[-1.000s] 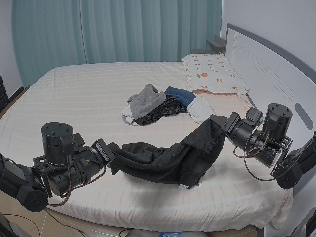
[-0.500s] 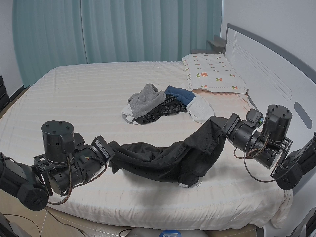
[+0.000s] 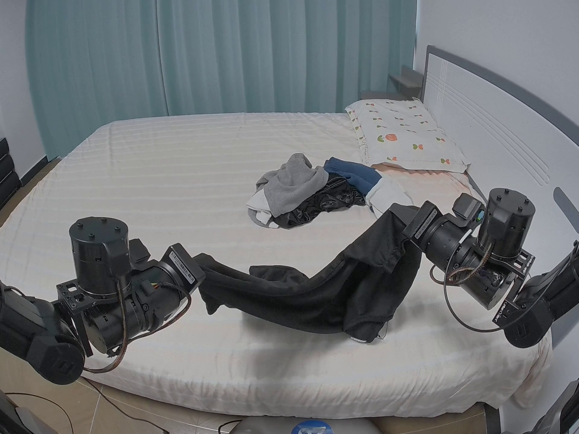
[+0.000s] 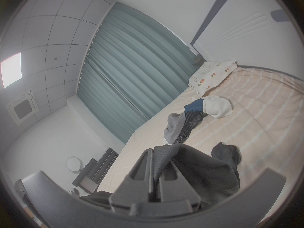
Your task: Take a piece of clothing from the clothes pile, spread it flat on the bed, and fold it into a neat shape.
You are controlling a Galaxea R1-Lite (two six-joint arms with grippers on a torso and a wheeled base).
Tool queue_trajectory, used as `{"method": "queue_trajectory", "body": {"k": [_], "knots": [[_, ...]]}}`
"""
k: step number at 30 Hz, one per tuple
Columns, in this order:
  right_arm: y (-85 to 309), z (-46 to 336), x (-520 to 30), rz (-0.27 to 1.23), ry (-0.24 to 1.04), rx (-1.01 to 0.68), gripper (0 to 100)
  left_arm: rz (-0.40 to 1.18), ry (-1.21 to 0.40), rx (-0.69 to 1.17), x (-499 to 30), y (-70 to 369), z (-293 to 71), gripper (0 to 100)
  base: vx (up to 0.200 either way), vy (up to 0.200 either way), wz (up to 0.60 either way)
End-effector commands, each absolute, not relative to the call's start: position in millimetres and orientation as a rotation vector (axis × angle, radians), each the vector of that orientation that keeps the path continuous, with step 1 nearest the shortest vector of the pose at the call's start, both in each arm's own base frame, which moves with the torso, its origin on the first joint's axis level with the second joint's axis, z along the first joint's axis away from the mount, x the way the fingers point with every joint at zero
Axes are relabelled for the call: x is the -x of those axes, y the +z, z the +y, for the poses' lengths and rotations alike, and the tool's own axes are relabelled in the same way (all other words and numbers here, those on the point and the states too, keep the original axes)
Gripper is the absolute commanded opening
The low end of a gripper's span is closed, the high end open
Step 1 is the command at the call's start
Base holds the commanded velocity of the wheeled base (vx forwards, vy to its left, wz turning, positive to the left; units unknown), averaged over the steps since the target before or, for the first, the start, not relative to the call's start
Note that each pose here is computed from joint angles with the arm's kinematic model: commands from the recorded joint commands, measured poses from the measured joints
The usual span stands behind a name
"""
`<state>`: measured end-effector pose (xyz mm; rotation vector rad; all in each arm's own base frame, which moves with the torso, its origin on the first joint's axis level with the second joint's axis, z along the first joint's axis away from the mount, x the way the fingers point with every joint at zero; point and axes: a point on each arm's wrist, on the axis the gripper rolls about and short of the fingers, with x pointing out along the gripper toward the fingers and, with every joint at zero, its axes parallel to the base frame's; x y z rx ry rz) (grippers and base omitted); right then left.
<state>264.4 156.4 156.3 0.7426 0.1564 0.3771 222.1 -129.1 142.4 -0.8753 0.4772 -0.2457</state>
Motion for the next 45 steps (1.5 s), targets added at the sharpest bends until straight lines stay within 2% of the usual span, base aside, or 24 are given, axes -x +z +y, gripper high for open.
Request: {"method": "queue_trajectory", "body": {"k": [1, 20, 45], "knots": [[157.9, 157.7, -266.7, 0.133, 0.366, -0.727, 0, 0.458, -0.253, 0.882, -219.3, 147.8, -126.9, 0, 0.0, 0.2, 0.0], [171.0, 154.4, -267.6, -0.004, 0.407, -0.778, 0, 0.442, -0.26, 0.882, -216.2, 152.7, -124.6, 0, 0.0, 0.2, 0.0], [173.0, 153.3, -268.3, 0.002, 0.432, -0.827, 0, 0.4, -0.268, 0.898, -210.6, 164.0, -116.6, 0, 0.0, 0.2, 0.0]]}}
